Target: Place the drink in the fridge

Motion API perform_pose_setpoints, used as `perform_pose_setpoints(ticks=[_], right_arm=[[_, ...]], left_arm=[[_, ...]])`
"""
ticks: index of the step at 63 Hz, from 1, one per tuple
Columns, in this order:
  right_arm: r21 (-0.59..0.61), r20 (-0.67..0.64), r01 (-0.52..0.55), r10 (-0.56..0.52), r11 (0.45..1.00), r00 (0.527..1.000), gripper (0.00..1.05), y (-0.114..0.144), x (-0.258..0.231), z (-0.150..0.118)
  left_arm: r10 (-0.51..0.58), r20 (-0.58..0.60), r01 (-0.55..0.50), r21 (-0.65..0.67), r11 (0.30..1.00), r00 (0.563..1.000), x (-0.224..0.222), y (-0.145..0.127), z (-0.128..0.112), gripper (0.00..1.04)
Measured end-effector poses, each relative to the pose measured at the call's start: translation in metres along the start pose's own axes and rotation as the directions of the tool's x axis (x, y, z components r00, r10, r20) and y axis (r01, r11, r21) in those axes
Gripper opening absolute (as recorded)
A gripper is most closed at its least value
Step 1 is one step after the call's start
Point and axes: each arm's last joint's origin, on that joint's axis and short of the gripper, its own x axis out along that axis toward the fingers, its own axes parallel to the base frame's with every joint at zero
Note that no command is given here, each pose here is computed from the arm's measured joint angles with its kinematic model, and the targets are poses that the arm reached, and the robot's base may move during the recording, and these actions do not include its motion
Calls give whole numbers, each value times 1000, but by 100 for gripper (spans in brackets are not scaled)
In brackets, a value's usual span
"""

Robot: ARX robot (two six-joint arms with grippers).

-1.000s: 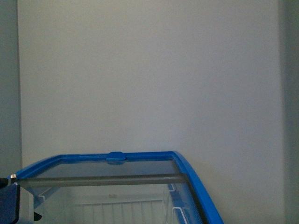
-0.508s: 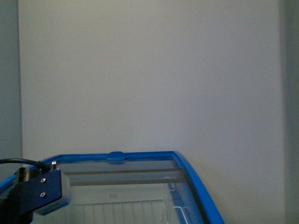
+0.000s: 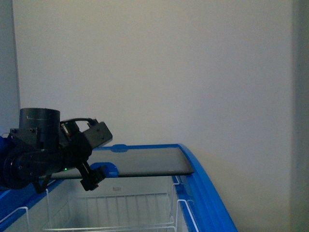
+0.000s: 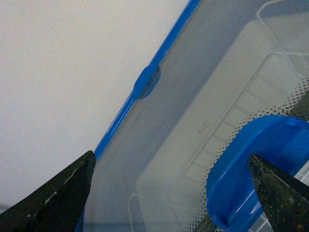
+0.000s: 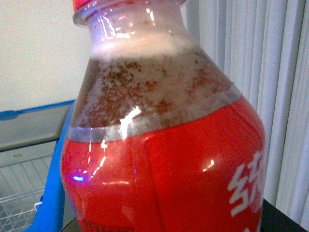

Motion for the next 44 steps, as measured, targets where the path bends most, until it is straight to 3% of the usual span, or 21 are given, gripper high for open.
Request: perform_pose_setpoints(ticks=[9, 14, 19, 23, 30, 34, 40, 44], right_arm=[[0, 0, -1, 1, 1000, 1000, 41, 0, 0, 0], [0, 0, -1, 1, 1000, 1000, 41, 0, 0, 0], [0, 0, 0, 0, 1000, 1000, 41, 0, 0, 0], [0, 0, 0, 0, 1000, 1000, 41, 0, 0, 0], [0, 0, -1, 1, 1000, 1000, 41, 0, 0, 0], [0, 0, -1, 1, 1000, 1000, 41, 0, 0, 0], [0, 0, 2, -2, 1000, 1000, 41, 0, 0, 0], [-109, -199, -212, 188, 971, 962, 41, -1, 6, 7]], left_arm=[[15, -24, -20, -214, 977, 1000, -35, 11, 13, 97], [43, -36, -54, -455, 889, 998, -95, 27, 29, 97], [53, -36, -64, -556, 829, 998, -144, 31, 35, 97], [29, -74, -71, -656, 751, 997, -205, 19, 33, 97], [-3, -159, -120, -759, 640, 987, -270, -13, 22, 96], [95, -213, -226, -764, 604, 972, -310, -32, 15, 85], [136, -233, -268, -773, 575, 963, -365, -65, 7, 65], [160, -216, -268, -779, 567, 963, -383, -82, 1, 50]])
